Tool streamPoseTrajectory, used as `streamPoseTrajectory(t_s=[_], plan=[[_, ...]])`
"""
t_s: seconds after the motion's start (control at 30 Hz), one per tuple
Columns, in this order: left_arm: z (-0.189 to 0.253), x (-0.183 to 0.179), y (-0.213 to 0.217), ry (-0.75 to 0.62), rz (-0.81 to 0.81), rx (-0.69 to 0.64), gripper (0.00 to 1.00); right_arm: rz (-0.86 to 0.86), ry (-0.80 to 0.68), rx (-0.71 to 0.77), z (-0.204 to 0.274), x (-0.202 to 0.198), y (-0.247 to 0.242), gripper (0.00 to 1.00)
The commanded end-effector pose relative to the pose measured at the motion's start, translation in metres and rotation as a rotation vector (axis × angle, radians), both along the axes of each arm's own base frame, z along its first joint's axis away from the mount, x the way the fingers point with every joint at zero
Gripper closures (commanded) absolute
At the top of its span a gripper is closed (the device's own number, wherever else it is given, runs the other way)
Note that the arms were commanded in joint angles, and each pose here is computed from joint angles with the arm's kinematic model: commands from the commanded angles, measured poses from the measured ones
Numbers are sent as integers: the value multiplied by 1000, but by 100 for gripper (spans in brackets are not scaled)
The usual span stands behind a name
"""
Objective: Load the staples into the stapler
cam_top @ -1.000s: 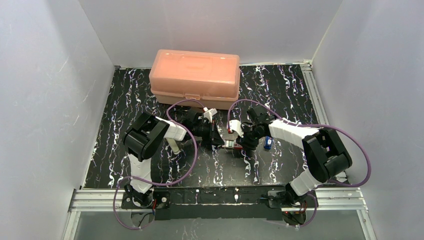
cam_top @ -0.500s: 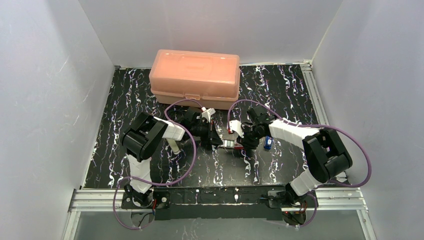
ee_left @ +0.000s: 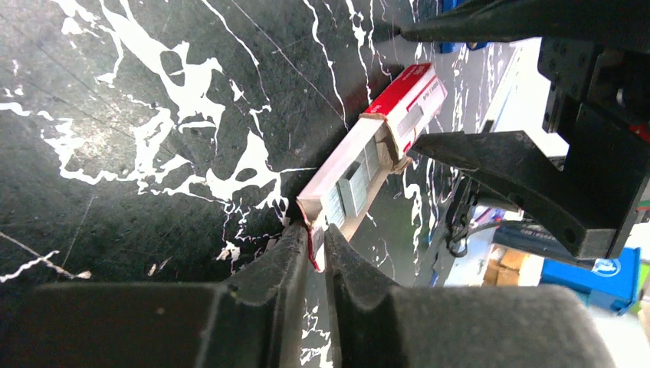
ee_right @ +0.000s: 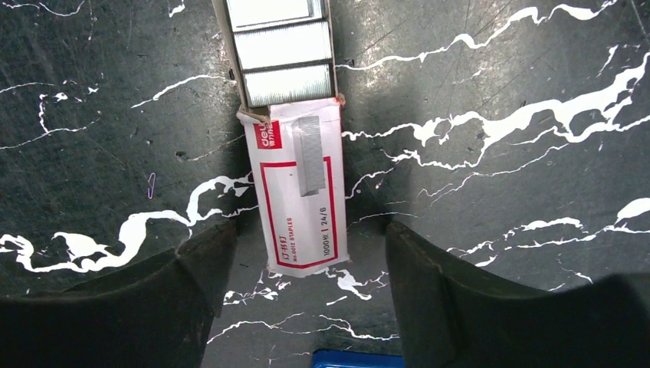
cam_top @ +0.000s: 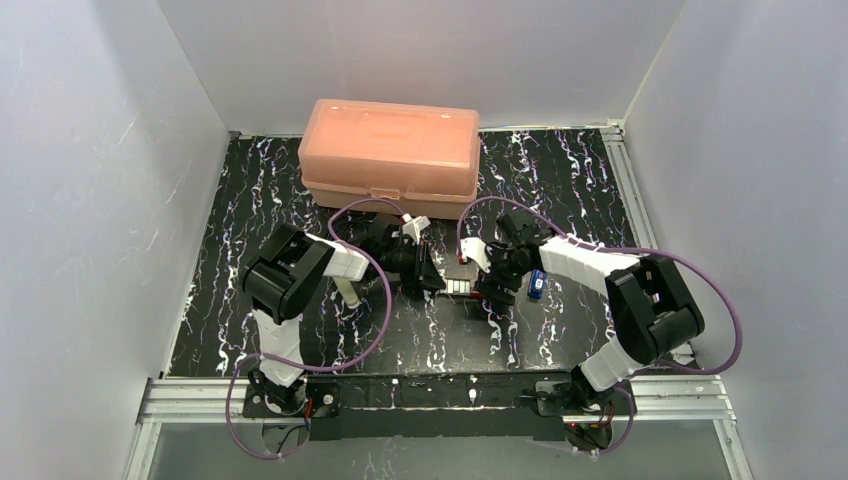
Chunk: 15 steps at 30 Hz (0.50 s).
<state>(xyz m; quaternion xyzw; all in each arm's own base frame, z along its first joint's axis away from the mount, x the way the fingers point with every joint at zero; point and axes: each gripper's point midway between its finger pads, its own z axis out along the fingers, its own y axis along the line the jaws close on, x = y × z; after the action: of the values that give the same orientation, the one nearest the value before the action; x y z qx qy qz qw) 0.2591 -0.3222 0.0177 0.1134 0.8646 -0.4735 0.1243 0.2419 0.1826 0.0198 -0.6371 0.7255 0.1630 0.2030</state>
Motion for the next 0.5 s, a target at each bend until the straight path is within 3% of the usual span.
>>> streamPoseTrajectory(t_s=[0.0, 0.33, 0.47], plan=[[12, 6, 2, -46, -9, 8, 78, -51, 86, -50, -6, -12, -9, 19], [41, 18, 7, -233, -53, 34, 32, -202, -8, 44, 43, 13, 0, 17], [48, 18, 14, -301, -83, 70, 24, -264, -33, 72, 60, 16, -8, 16]])
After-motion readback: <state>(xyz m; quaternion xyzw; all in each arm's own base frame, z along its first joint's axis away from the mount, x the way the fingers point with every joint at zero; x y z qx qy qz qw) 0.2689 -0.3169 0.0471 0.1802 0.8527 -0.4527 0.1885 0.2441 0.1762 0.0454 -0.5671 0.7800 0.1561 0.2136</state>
